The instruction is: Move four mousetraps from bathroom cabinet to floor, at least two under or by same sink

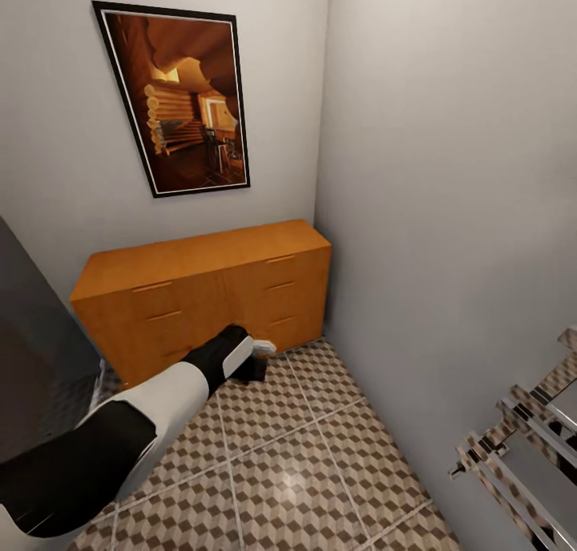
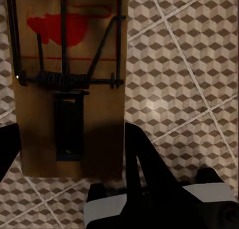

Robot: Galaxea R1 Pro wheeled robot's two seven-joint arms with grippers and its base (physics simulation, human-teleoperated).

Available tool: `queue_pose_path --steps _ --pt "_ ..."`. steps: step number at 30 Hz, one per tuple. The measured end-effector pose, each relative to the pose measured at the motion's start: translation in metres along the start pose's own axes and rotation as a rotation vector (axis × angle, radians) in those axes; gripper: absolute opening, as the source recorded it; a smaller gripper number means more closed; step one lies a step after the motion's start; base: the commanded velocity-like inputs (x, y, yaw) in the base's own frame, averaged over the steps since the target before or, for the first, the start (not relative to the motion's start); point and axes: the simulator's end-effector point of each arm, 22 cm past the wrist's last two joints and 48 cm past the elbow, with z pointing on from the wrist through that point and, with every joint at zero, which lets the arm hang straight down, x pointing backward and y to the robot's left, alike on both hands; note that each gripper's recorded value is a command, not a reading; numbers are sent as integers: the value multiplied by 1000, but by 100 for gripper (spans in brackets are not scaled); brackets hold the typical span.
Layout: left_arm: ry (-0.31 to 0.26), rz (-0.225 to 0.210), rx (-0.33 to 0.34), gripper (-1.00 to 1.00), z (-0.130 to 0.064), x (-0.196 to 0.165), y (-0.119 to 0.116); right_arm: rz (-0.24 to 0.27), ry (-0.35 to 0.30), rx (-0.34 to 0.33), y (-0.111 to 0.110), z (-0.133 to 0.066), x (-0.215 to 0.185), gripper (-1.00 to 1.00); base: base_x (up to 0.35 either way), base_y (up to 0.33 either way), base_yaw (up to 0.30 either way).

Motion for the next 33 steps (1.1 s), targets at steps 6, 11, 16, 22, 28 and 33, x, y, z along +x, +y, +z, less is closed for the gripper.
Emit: queue_pose_path --steps 6,11,16,22,28,33 --pt "-166 -151 -82 -100 85 87 34 -30 -11 -35 6 9 -7 -100 0 0 0" --pt "-354 -251 -204 -100 119 186 86 -99 -11 -88 22 37 -22 -100 0 0 0" --pt "-446 -258 -294 -100 119 286 146 -104 -62 -111 33 67 -55 -100 0 0 0" --pt "-578 -216 -374 -100 88 364 207 -130 -106 -233 71 118 -111 -100 0 0 0" --pt "-664 -177 -399 -100 66 383 219 -153 -89 -260 81 143 -134 -100 0 0 0" --pt "-664 -176 -403 -100 65 386 221 -150 -107 -266 84 144 -140 -100 0 0 0"
